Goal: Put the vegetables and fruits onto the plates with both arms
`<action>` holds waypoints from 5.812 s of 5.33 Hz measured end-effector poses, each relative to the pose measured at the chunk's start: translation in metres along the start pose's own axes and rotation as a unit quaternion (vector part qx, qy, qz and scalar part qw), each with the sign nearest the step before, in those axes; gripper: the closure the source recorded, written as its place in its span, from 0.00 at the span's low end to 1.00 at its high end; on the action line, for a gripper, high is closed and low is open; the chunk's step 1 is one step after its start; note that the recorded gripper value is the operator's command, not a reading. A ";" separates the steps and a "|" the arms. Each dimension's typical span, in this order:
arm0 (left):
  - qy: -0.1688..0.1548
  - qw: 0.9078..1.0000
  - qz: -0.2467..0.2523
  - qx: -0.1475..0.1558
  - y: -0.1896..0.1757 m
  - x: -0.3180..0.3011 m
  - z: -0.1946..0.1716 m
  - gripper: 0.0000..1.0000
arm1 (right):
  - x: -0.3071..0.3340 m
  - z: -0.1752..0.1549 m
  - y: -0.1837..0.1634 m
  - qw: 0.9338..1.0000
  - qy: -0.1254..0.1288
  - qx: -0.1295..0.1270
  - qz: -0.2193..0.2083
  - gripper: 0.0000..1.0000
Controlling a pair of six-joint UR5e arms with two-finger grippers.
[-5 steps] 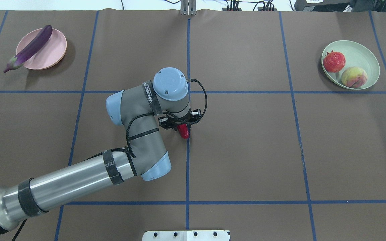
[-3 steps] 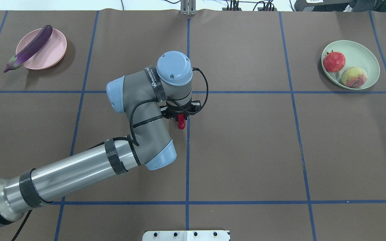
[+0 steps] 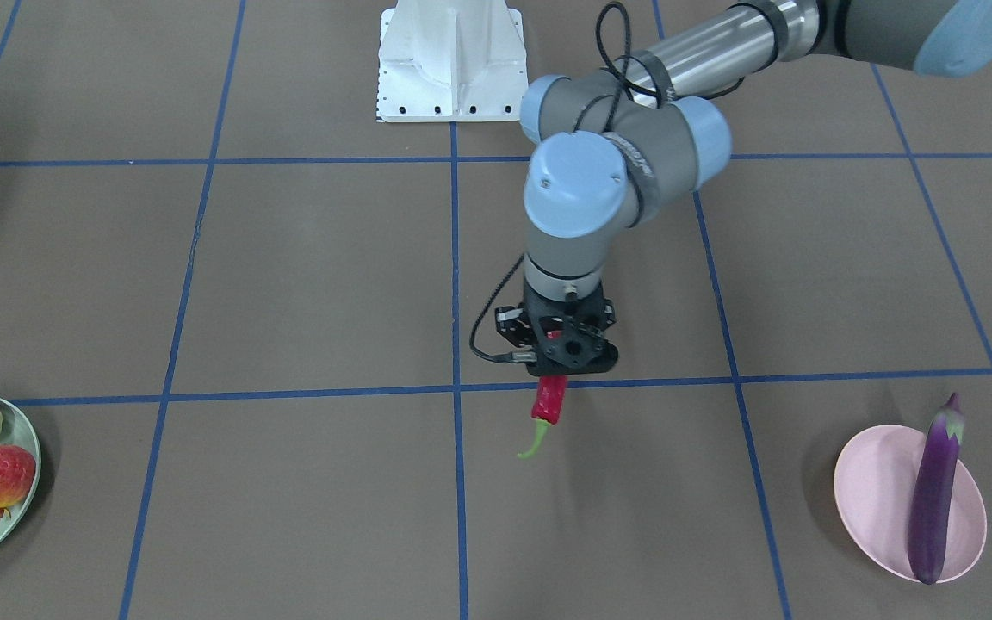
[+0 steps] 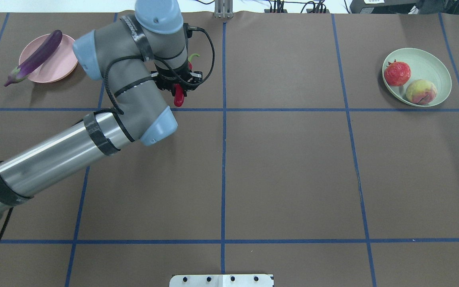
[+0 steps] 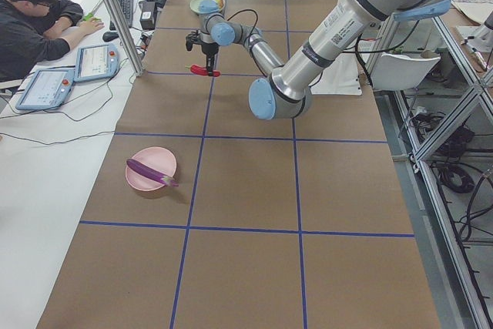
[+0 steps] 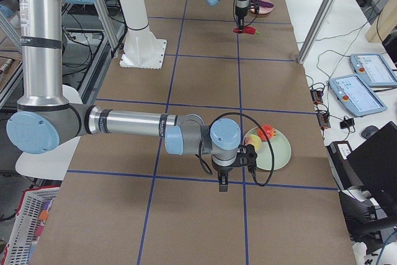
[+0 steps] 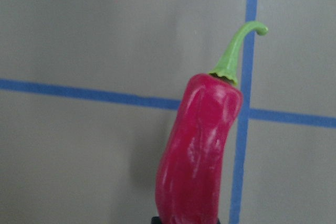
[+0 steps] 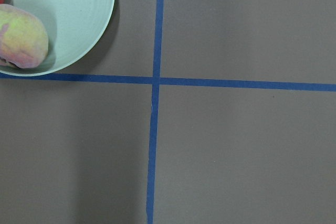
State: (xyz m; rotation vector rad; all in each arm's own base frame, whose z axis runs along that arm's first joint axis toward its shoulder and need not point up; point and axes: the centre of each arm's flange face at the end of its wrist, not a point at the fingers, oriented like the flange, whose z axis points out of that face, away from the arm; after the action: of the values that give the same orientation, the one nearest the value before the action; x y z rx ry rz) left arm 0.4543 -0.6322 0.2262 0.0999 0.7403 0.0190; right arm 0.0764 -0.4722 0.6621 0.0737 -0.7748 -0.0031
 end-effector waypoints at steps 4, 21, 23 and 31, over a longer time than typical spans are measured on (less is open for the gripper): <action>-0.065 0.988 0.137 -0.037 -0.090 -0.348 0.085 0.01 | -0.001 0.002 0.000 1.000 0.000 -0.002 -0.001 0.00; 0.040 0.998 0.041 0.002 0.220 -0.631 -0.068 0.00 | -0.009 0.000 -0.004 1.000 -0.001 0.001 -0.014 0.00; 0.063 0.997 0.040 0.006 0.219 -0.627 -0.070 0.00 | -0.011 -0.002 -0.004 1.000 -0.001 0.006 -0.020 0.00; 0.062 0.997 0.043 0.007 0.219 -0.629 -0.069 0.00 | -0.021 0.009 -0.004 0.999 0.005 0.008 -0.039 0.00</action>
State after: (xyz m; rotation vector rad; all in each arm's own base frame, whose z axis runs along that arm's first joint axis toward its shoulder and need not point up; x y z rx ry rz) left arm -0.0525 -0.4412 0.6202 0.1452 0.8600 0.1030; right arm 0.0549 -0.4764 0.6536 0.1184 -0.7622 -0.0703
